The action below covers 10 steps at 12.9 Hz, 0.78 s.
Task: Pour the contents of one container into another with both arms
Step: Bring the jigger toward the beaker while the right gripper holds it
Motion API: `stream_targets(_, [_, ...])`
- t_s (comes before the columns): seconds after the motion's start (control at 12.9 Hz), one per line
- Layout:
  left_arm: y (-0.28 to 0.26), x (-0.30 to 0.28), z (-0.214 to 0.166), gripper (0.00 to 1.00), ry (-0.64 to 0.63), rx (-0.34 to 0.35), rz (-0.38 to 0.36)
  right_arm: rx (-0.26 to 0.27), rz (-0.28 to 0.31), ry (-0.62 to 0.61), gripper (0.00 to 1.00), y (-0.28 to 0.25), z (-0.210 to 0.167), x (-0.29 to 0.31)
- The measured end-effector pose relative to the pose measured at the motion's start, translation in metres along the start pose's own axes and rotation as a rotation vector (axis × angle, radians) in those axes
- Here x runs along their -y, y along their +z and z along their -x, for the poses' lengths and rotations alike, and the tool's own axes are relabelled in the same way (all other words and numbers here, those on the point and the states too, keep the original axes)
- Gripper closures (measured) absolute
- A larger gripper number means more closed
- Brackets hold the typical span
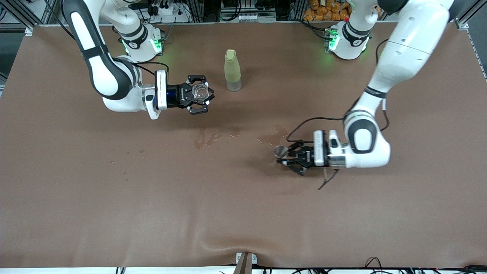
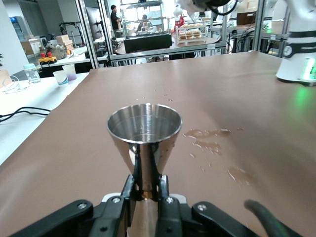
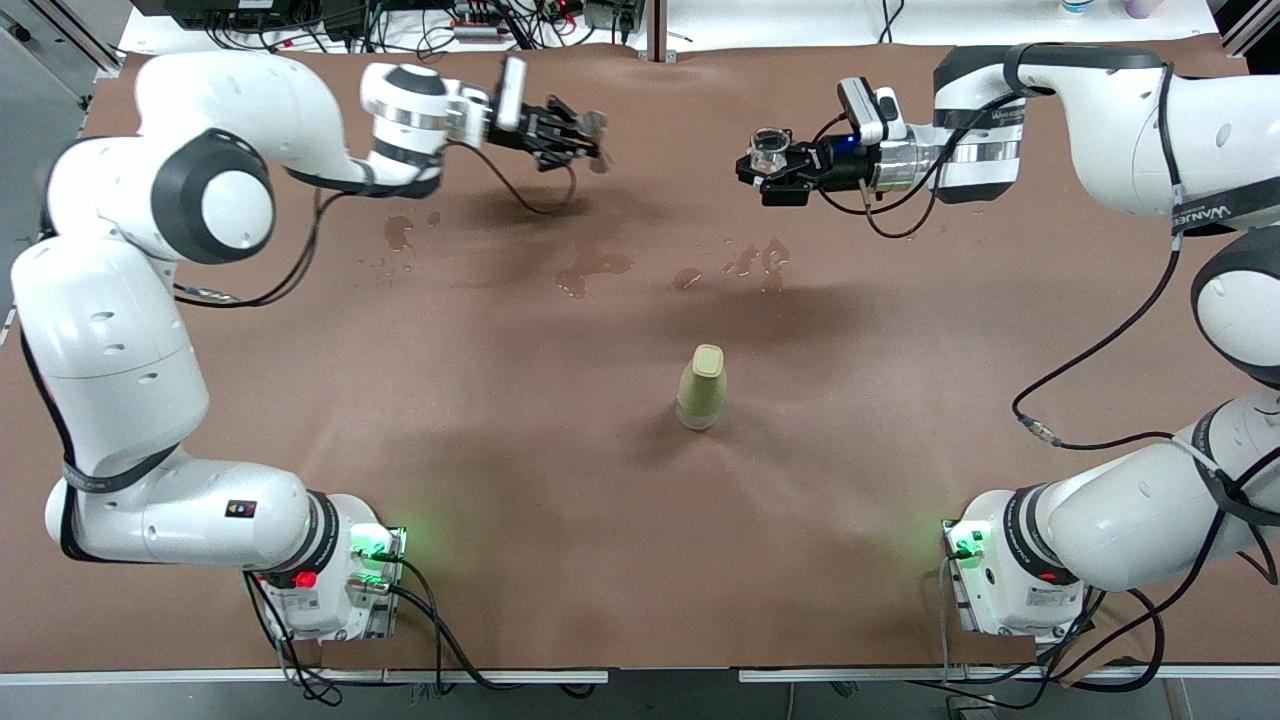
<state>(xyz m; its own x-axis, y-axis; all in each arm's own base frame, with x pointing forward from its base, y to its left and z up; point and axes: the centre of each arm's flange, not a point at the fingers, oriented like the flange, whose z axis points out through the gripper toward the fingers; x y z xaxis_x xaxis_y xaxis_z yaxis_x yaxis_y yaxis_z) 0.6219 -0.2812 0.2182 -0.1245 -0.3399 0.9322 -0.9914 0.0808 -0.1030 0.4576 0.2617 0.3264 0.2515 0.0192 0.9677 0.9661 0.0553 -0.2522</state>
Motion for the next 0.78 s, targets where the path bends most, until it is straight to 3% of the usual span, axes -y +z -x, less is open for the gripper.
stream_targets(0.31, [0.08,-0.03,-0.026,0.79,-0.018,0.034,-0.026,-0.019,-0.001,0.007,0.85,0.009,-0.001,0.003])
stream_targets(0.78, [0.139,-0.056,-0.046,0.79,-0.125,-0.032,-0.066,-0.044,0.054,0.042,0.85,0.049,0.003,0.015])
